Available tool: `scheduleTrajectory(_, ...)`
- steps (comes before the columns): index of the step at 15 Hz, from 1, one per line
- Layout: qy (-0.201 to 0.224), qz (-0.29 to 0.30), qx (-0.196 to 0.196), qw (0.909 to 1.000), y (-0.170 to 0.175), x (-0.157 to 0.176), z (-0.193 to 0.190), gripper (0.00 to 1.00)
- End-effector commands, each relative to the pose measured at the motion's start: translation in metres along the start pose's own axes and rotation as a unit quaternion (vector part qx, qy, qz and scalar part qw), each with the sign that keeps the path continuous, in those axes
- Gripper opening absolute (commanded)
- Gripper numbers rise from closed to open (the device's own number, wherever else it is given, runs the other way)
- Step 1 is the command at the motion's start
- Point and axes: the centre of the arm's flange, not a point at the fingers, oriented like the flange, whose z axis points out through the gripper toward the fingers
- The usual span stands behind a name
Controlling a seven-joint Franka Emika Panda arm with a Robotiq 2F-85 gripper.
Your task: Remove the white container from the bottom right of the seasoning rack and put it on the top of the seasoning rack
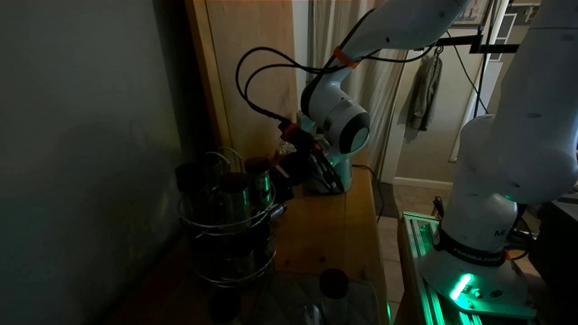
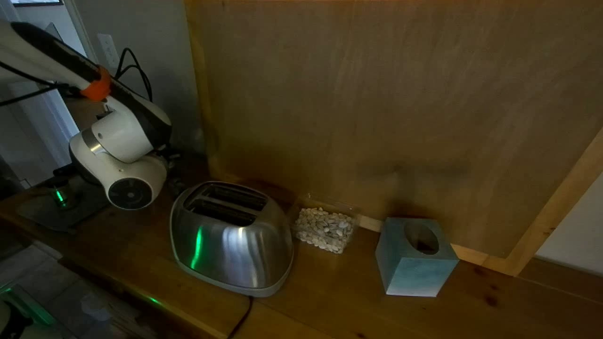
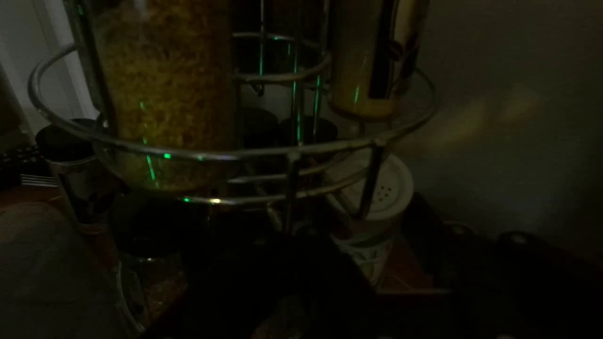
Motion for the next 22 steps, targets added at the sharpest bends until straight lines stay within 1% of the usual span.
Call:
scheduleTrajectory(1, -0.050, 0.008, 0.004, 0.9987, 0.028, 0.002, -0.023, 0.19)
scheduleTrajectory(6, -0.072, 0.034, 0.004, 0.9968, 0.026, 0.014, -0.022, 0.19)
scheduleTrajectory(8, -0.076, 0.034, 0.004, 0.9965, 0.025, 0.017, -0.023, 0.19)
scheduleTrajectory(9, -0.049, 0.037, -0.009, 0.9981, -0.003, 0.019, 0.000, 0.44)
scheduleTrajectory(13, -0.054, 0.040, -0.009, 0.9977, -0.003, 0.021, 0.000, 0.44)
scheduleTrajectory(14, -0.073, 0.065, -0.001, 0.9952, -0.008, 0.024, -0.001, 0.19)
scheduleTrajectory(15, -0.073, 0.078, 0.010, 0.9942, -0.011, 0.028, -0.002, 0.19)
scheduleTrajectory(18, -0.082, 0.118, 0.027, 0.9892, -0.014, 0.035, -0.003, 0.19)
scheduleTrajectory(21, -0.093, 0.138, 0.031, 0.9855, -0.013, 0.036, -0.001, 0.19)
scheduleTrajectory(22, -0.104, 0.146, 0.035, 0.9831, -0.012, 0.035, -0.001, 0.19)
